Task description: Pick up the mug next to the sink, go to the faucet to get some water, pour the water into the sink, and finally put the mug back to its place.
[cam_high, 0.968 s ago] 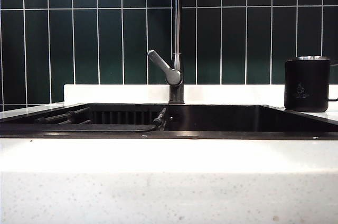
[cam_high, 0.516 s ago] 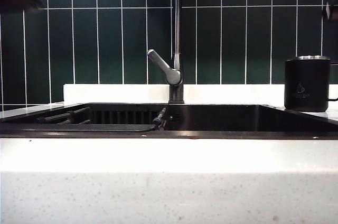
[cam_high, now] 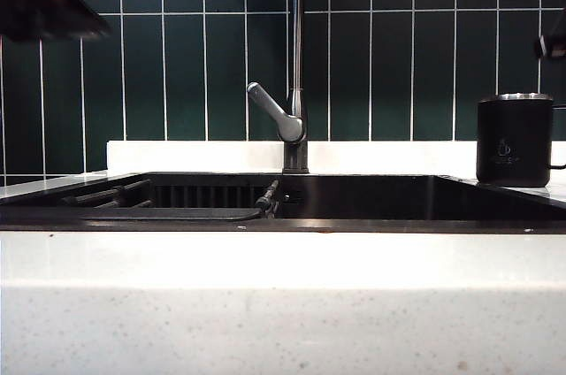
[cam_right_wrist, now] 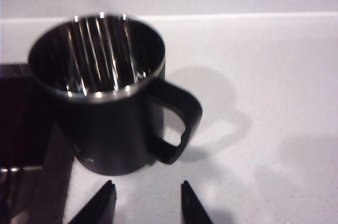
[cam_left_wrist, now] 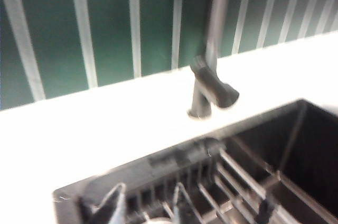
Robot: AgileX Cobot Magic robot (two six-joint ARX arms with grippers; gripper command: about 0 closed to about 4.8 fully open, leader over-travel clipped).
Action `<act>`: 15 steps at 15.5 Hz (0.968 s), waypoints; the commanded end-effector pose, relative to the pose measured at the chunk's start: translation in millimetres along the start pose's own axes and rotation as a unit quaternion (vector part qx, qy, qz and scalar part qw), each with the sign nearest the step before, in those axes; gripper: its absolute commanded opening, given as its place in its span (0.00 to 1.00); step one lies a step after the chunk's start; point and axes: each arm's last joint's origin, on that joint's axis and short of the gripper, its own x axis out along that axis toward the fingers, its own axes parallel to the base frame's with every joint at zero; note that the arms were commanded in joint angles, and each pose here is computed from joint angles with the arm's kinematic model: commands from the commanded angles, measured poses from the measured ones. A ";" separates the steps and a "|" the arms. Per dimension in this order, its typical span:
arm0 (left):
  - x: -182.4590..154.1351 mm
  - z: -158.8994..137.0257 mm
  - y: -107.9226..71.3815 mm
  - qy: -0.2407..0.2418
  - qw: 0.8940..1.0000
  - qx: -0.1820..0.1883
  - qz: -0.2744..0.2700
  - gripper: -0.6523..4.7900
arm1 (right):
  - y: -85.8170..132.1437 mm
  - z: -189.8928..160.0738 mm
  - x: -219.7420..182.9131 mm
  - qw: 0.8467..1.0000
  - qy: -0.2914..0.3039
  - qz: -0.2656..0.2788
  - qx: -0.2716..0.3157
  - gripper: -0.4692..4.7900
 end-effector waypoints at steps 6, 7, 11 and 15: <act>53.1 -19.7 4.6 0.036 0.997 0.037 -0.055 0.33 | 4.9 -12.2 35.7 0.999 -0.024 -0.028 0.007 0.45; 56.0 -16.4 6.2 0.032 0.997 0.040 -0.054 0.33 | 5.8 -16.0 43.1 0.999 -0.027 -0.034 0.008 0.45; 56.6 -14.8 6.7 0.027 0.997 0.045 -0.053 0.33 | 9.8 -11.1 69.1 0.999 -0.022 -0.047 0.007 0.45; 56.6 -15.2 6.9 0.029 0.997 0.047 -0.049 0.33 | 12.8 -2.2 89.9 0.998 -0.024 -0.065 0.008 0.45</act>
